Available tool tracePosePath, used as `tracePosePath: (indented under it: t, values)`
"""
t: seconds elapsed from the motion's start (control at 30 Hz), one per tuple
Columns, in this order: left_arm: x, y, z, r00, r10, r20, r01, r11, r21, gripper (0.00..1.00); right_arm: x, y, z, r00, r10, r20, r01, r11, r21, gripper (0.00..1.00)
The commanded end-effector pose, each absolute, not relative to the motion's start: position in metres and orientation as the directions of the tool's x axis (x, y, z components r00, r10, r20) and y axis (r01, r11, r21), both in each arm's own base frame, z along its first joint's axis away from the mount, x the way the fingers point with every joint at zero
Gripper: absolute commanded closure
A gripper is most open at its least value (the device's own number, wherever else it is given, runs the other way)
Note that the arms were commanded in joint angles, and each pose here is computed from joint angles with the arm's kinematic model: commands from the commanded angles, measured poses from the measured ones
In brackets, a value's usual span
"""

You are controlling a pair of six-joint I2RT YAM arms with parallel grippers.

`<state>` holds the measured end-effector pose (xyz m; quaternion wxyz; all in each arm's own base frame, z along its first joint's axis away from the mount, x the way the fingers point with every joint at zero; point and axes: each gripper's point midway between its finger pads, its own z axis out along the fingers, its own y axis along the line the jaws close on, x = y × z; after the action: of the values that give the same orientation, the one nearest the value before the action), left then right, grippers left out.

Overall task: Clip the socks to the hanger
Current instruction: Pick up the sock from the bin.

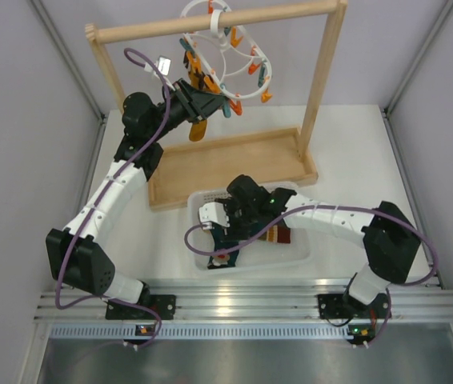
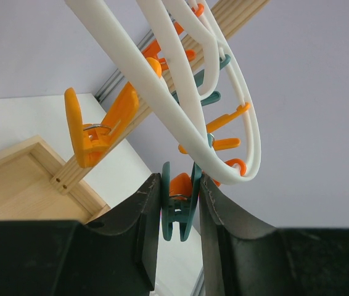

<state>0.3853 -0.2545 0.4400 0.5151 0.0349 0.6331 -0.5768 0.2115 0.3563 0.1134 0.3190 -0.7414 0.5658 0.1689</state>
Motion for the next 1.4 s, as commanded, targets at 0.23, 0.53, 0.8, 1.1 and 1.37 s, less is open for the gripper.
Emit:
tracePosePath:
  t: [0.23, 0.53, 0.8, 1.1, 1.37]
  values:
    - [0.395, -0.243, 0.446, -0.42, -0.592, -0.688, 0.628, 0.358, -0.691, 0.83, 0.217, 0.358, 0.081, 0.354, -0.75, -0.559, -0.927, -0.199, -0.319, 0.59]
    - [0.394, -0.244, 0.446, -0.429, -0.591, -0.683, 0.627, 0.348, -0.696, 0.84, 0.221, 0.347, 0.17, 0.306, -0.642, -0.703, -0.937, -0.071, -0.342, 1.0]
    - [0.391, -0.245, 0.449, -0.434, -0.598, -0.674, 0.636, 0.326, -0.699, 0.89, 0.274, 0.311, 0.303, 0.261, -0.275, -0.925, -0.883, 0.319, -0.344, 1.0]
    - [0.39, -0.249, 0.454, -0.463, -0.614, -0.639, 0.639, 0.268, -0.721, 1.0, 0.312, 0.308, 0.391, 0.3, 0.053, -0.952, -0.804, 0.552, -0.223, 1.0]
    - [0.39, -0.249, 0.454, -0.455, -0.611, -0.648, 0.653, 0.266, -0.709, 1.0, 0.334, 0.306, 0.414, 0.319, 0.14, -0.937, -0.751, 0.641, -0.16, 1.0]
